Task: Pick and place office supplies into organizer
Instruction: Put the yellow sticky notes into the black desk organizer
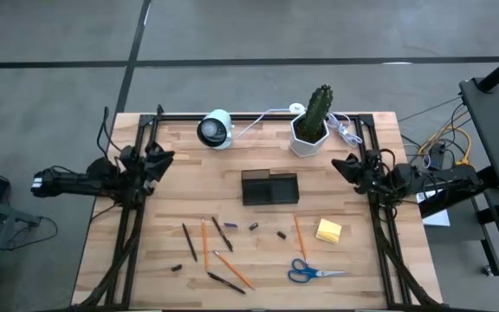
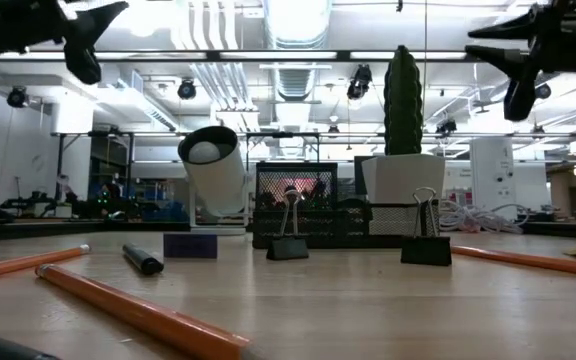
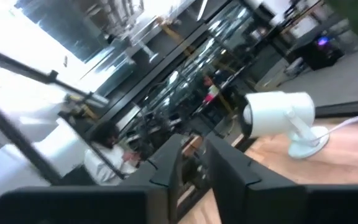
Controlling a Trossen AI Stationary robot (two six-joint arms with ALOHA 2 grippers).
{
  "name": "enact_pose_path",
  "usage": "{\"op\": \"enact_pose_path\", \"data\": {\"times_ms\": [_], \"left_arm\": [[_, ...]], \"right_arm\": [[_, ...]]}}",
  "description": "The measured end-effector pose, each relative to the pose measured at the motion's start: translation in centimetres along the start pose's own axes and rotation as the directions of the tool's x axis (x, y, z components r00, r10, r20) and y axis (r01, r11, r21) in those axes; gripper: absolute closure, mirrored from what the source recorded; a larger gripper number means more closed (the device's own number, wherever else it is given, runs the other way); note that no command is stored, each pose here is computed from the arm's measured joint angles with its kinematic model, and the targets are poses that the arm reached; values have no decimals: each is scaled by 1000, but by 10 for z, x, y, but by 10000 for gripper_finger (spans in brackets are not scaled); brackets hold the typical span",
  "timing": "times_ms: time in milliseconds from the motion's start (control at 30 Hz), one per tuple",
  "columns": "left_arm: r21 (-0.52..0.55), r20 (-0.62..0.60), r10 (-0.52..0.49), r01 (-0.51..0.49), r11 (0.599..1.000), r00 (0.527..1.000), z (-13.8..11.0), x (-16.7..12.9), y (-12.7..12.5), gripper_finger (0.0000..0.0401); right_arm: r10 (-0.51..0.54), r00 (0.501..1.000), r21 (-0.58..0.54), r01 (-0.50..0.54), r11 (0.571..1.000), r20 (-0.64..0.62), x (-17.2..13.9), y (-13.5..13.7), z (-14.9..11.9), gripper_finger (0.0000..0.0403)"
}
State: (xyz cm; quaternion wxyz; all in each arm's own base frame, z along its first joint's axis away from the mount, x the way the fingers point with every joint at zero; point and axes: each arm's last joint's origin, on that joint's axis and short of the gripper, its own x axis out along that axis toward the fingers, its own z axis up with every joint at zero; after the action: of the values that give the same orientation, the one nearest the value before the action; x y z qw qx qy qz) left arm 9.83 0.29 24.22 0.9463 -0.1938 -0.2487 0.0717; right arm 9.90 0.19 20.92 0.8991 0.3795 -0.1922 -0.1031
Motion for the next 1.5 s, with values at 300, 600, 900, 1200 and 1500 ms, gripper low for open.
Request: {"op": "enact_pose_path", "data": {"times_ms": [300,600,900,1200,1500], "left_arm": [[-85,198,-49,67,994,979,19,14,-10,244],[-148,208,-49,81,986,977,16,24,-12,244],[-104,130,-22,36,994,991,35,52,-27,244],[-166,-6,5,-6,986,1000,56,90,-46,244],[-150,-61,20,-29,988,998,45,101,-46,243]], "right_arm": [[-74,994,-172,87,981,83,21,35,29,275],[-20,999,-352,29,936,30,53,76,48,266],[-314,915,-555,128,822,-254,78,97,53,258],[-399,821,-635,58,770,-409,92,128,73,250],[-318,813,-577,-26,816,-487,104,160,96,252]]}}
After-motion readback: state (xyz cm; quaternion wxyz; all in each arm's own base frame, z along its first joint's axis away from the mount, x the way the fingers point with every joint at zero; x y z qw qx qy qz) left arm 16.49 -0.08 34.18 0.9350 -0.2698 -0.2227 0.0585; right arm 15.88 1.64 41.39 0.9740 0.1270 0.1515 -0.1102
